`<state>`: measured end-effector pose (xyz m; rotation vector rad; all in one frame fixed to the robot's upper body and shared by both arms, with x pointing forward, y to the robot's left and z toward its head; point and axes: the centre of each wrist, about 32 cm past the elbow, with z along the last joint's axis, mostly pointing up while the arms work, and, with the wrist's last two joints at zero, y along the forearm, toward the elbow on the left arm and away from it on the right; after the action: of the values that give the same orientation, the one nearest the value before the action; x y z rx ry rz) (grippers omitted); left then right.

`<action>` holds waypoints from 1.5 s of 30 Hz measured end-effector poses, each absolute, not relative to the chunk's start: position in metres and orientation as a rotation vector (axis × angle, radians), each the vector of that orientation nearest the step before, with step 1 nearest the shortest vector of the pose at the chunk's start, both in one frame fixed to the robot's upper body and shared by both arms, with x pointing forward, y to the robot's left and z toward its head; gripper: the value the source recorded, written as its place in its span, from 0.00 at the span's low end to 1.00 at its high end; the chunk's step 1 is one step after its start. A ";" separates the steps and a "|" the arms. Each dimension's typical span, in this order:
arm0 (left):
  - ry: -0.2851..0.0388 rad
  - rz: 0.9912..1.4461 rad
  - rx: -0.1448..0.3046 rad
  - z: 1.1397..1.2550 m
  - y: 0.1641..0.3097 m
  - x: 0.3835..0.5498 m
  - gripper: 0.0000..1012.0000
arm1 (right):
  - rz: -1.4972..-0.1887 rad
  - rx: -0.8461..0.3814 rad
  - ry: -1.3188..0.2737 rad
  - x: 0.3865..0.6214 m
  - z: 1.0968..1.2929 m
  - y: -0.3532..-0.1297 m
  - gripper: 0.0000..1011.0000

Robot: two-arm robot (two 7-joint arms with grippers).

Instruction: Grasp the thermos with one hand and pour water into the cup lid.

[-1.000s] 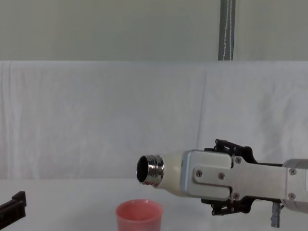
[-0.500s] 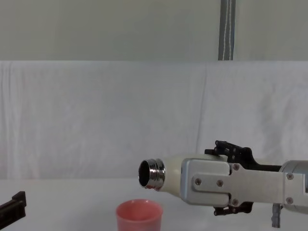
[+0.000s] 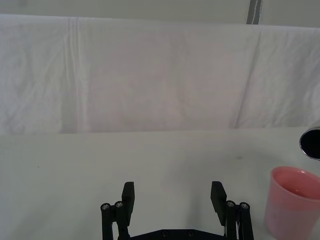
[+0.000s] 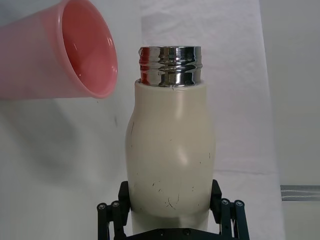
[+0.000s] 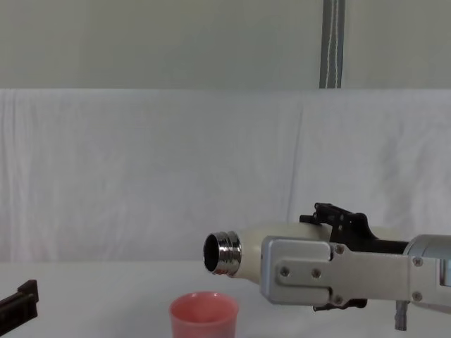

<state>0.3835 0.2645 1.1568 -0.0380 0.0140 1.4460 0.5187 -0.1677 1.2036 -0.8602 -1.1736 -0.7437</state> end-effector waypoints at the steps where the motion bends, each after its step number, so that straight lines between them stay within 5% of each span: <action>1: 0.014 1.446 -0.038 1.157 0.265 0.384 0.99 | -0.745 -0.861 -1.178 0.519 1.204 -0.167 0.94; 45: 0.014 1.446 -0.038 1.157 0.265 0.384 0.99 | -0.711 -0.913 -1.272 0.523 1.203 -0.168 0.94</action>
<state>0.3835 0.2645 1.1568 -0.0381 0.0140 1.4460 0.5229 -0.1681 1.2032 -0.9126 -1.2722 -0.7115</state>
